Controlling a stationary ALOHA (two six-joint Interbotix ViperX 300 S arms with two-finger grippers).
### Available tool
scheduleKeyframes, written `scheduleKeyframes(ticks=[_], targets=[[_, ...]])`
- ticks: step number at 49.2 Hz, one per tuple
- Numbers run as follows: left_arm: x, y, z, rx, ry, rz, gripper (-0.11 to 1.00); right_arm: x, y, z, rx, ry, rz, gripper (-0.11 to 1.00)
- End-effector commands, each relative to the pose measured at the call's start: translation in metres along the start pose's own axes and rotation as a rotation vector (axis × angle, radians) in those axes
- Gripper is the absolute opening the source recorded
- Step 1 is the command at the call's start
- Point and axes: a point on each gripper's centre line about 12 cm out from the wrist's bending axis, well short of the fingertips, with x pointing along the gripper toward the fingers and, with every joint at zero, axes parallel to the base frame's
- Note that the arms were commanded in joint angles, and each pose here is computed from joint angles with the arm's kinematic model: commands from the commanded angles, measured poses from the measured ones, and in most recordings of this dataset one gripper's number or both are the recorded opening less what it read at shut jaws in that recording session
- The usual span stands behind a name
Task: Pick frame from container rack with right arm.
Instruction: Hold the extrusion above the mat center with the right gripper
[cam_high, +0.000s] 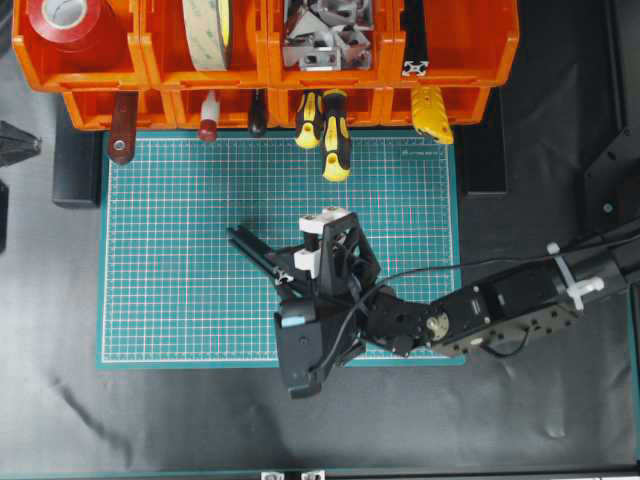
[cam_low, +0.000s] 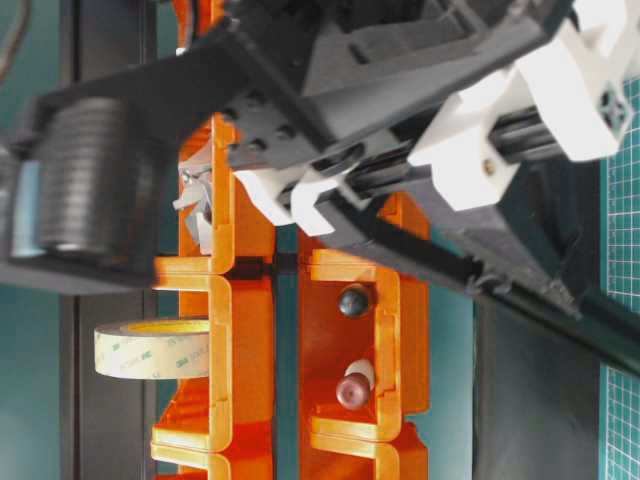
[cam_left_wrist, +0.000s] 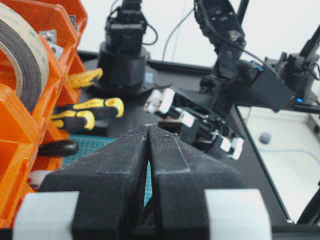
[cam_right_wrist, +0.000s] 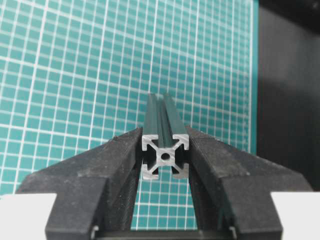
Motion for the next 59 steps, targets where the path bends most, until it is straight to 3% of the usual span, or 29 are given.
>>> scheduleKeyframes(ticks=[1, 18, 27, 33, 59], targets=[[0.0026, -0.0007, 0.0059, 0.000, -0.011, 0.000, 0.00, -0.0062, -0.0029, 0.0062, 0.011, -0.029, 0.008, 0.25], [0.0026, -0.0006, 0.0057, 0.000, -0.009, 0.000, 0.00, -0.0053, -0.0016, 0.0059, 0.015, -0.030, 0.014, 0.28], [0.0026, -0.0006, 0.0057, 0.000, -0.009, 0.000, 0.00, -0.0044, 0.0008, 0.0065, 0.016, -0.037, 0.028, 0.61], [0.0026, -0.0006, 0.0057, 0.002, -0.009, 0.000, 0.00, -0.0027, 0.0031, 0.0049, 0.010, -0.032, 0.031, 0.72], [0.0026, -0.0004, 0.0043, 0.002, -0.005, 0.001, 0.00, -0.0025, 0.0060, 0.0034, 0.005, -0.026, 0.030, 0.72]])
